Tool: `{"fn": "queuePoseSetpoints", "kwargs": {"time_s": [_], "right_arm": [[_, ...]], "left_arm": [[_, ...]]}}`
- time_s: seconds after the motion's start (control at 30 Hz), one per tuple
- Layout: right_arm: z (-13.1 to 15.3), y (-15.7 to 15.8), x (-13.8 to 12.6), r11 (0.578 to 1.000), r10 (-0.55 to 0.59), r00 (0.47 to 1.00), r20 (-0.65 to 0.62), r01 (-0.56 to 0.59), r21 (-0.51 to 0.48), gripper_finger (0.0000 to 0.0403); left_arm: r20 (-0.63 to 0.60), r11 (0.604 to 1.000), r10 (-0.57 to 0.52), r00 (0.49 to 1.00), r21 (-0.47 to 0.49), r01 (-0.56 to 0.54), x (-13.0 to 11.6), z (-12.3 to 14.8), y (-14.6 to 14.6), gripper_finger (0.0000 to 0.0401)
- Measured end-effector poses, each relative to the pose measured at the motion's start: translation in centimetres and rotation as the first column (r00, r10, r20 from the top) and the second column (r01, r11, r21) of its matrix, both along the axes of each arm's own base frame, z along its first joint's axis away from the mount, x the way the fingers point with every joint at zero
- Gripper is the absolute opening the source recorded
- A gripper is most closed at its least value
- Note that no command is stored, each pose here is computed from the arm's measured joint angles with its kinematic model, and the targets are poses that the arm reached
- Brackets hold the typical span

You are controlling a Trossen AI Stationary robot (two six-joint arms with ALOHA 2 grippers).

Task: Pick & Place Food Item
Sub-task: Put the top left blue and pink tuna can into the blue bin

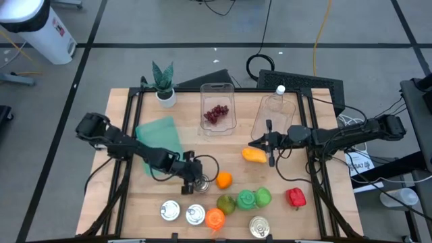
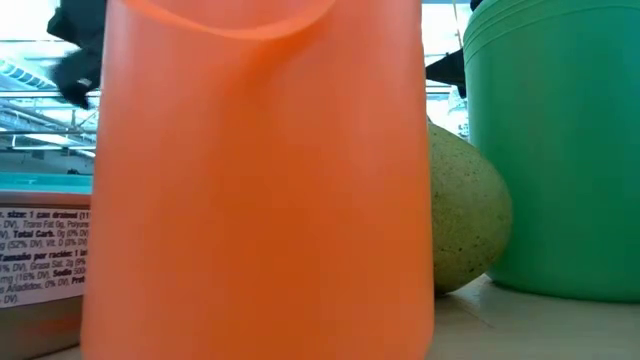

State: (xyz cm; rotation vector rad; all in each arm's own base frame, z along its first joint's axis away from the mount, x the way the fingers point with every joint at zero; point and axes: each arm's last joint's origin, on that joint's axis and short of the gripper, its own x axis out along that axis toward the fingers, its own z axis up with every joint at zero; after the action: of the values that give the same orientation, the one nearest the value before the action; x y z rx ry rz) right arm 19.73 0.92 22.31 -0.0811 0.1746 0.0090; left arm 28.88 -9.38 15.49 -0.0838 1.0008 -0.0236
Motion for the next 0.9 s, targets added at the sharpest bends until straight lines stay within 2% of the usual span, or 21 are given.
{"fn": "queuePoseSetpoints", "kwargs": {"time_s": [0.17, 0.33, 0.47, 0.6, 0.77, 0.9], "right_arm": [[0.0, 0.0, 0.0, 1.0, -0.001, 1.0, 0.002, 0.001, 0.014, 0.0001], [-0.1, 0.0, 0.1, 0.999, -0.003, 1.0, -0.005, 0.003, 0.033, 0.0001], [-0.3, 0.0, 0.3, 0.999, -0.003, 1.0, -0.014, 0.003, 0.033, 0.0001], [-0.9, 0.0, 0.7, 0.999, -0.003, 0.999, -0.043, 0.004, 0.032, 0.0001], [-1.3, 0.1, 1.4, 0.999, -0.004, 1.0, -0.031, 0.005, 0.041, 0.0001], [-1.7, 0.1, 2.1, 0.998, -0.007, 1.0, -0.013, 0.007, 0.059, 0.0001]], "left_arm": [[0.006, 0.993, 0.086, 0.996, 0.083, -0.086, 0.4, -0.4, 1.3, 0.0051], [-0.003, 0.98, 0.159, 0.987, 0.124, -0.157, 0.5, -0.5, 2.8, 0.0051], [-0.04, 0.971, 0.197, 0.98, 0.142, -0.19, 0.3, -0.7, 3.7, 0.0051], [-0.081, 0.949, 0.263, 0.961, 0.2, -0.243, -0.2, -1.0, 4.5, 0.0051], [-0.089, 0.939, 0.291, 0.953, 0.216, -0.267, -0.3, -1.1, 4.9, 0.0051], [-0.045, 0.948, 0.246, 0.968, 0.217, -0.231, -0.1, -0.6, 4.7, 0.0051]]}}
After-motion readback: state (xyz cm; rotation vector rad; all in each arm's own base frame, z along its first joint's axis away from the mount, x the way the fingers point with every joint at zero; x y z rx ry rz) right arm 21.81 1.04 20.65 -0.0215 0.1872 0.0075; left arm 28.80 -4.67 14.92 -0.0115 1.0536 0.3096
